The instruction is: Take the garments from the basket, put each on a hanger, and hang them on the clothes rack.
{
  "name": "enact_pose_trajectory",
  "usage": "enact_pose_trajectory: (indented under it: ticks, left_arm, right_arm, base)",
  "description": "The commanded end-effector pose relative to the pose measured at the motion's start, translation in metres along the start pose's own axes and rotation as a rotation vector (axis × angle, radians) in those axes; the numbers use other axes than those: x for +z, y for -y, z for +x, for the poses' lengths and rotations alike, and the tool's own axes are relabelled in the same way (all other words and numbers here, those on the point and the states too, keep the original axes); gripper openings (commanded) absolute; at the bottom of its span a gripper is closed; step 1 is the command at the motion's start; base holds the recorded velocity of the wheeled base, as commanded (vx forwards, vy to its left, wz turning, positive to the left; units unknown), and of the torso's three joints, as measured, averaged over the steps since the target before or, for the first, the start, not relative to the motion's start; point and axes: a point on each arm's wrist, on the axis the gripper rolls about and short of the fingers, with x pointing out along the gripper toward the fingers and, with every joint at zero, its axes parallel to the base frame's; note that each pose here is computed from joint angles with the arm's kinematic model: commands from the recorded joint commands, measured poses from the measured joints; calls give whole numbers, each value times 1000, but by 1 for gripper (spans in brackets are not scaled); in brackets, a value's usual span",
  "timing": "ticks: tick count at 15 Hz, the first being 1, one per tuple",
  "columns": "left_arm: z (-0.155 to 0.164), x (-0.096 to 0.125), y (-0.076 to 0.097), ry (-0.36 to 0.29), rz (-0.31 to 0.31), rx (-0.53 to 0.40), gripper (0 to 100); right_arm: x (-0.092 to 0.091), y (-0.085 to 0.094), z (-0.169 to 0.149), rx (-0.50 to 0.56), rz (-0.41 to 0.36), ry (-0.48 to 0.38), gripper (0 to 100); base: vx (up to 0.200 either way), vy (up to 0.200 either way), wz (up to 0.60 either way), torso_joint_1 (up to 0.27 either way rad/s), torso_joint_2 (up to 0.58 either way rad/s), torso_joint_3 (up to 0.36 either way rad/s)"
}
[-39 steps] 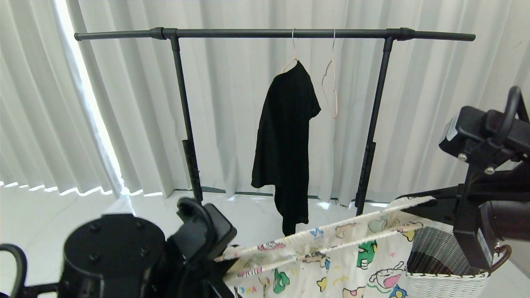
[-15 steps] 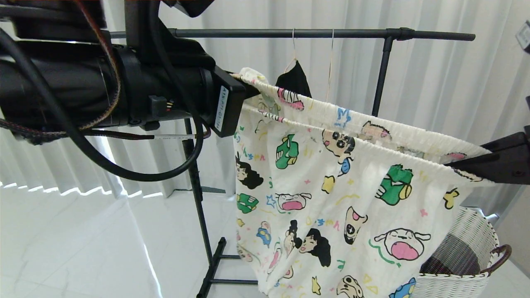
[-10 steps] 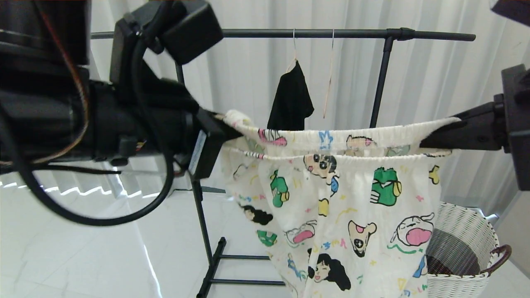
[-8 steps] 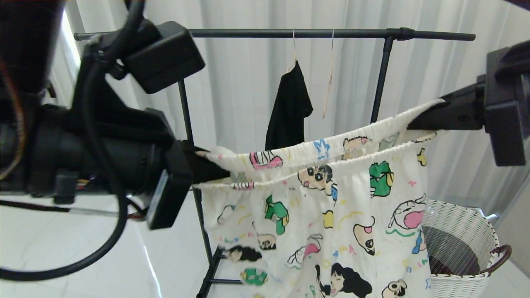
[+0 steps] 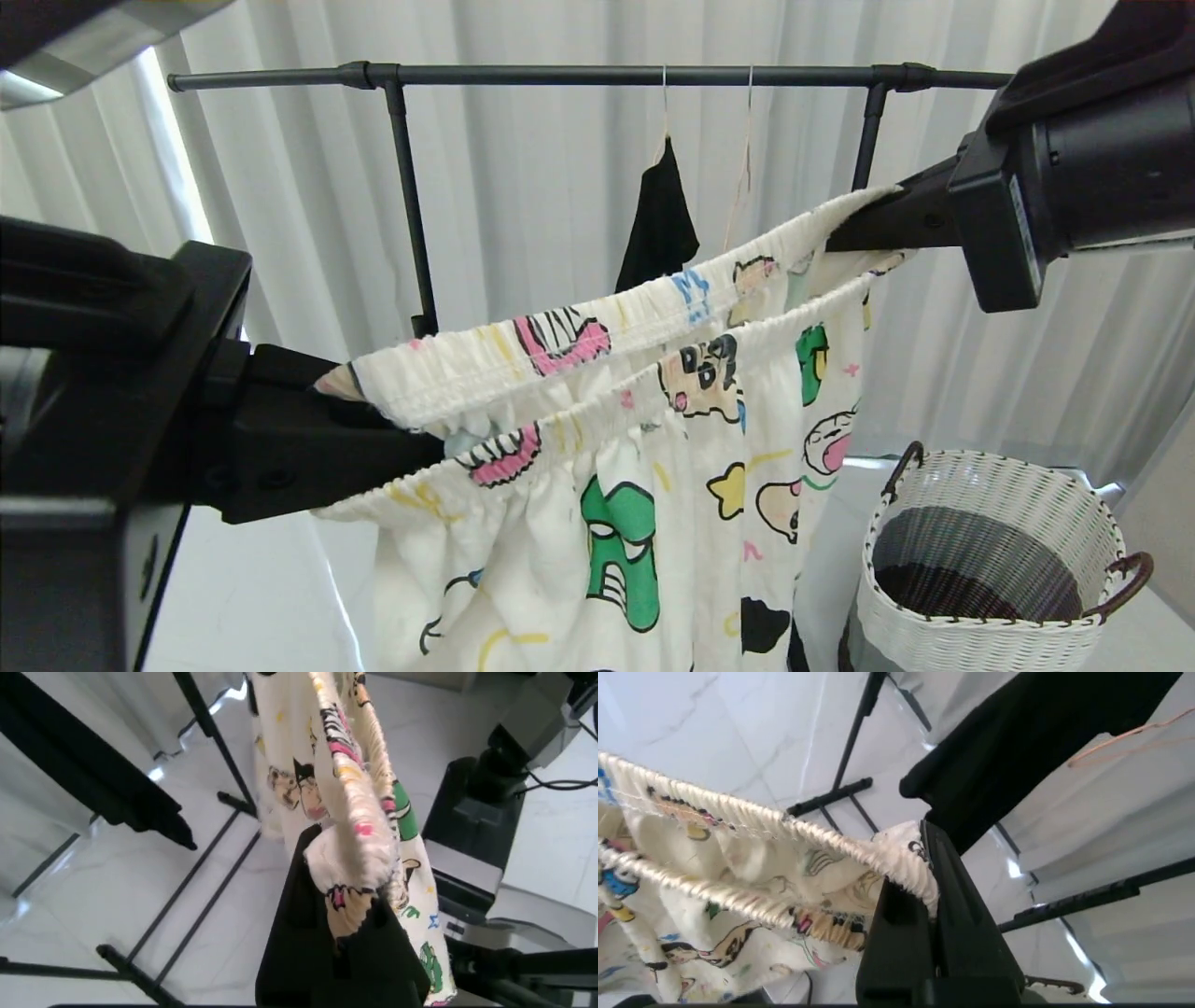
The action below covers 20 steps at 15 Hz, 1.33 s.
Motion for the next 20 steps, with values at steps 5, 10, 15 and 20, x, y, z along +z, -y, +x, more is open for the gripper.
enact_pose_trajectory:
  ticks: [5, 10, 15, 20]
  left_arm:
    - [12, 1, -39, -7, 38, 215, 0]
    - [14, 4, -41, 22, 52, 224, 0]
    - [17, 2, -42, 9, 49, 234, 0]
    - [38, -4, -55, -93, 28, 392, 0]
  right_arm:
    - [-19, 5, -35, -7, 14, -124, 0]
    - [-23, 5, -36, -29, 13, -161, 100]
    - [-32, 2, -42, -19, 14, -164, 100]
    - [-49, -1, -57, 13, 20, -169, 100]
  base:
    - [0, 0, 0, 0, 0, 0]
    - [0, 0, 0, 0, 0, 0]
    - [0, 0, 0, 0, 0, 0]
    - [0, 0, 0, 0, 0, 0]
